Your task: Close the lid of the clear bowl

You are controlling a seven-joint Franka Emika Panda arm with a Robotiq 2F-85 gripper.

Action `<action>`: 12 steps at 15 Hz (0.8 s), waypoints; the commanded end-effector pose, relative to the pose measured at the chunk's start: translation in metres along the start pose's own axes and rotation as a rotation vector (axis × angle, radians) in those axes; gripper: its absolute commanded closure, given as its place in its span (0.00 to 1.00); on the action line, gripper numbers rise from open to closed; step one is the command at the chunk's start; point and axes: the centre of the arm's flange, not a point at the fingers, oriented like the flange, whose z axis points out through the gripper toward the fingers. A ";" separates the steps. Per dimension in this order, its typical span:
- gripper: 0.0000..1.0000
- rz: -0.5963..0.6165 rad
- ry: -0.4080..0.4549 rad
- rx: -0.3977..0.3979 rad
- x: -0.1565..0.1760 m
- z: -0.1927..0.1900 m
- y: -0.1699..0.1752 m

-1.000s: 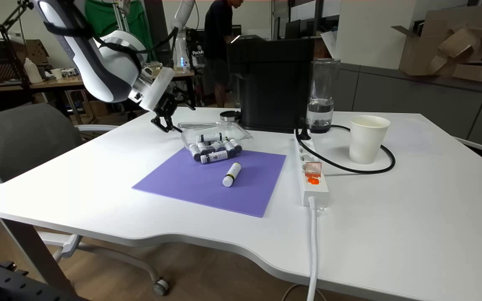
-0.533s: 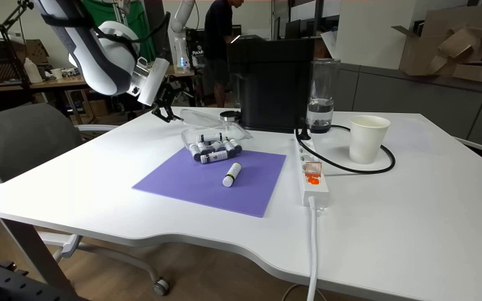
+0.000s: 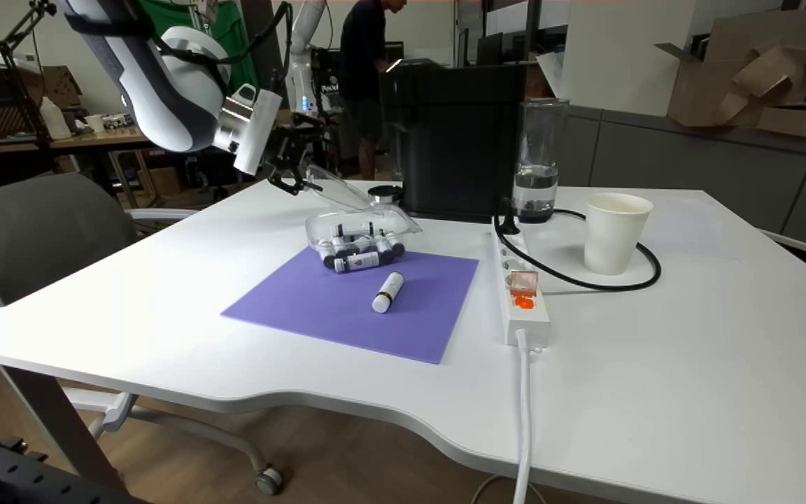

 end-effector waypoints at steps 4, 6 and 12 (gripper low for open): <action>0.00 0.299 -0.108 -0.032 -0.015 -0.028 0.020; 0.00 0.390 -0.131 -0.056 -0.018 -0.035 0.026; 0.00 0.587 -0.214 -0.088 -0.038 -0.045 0.049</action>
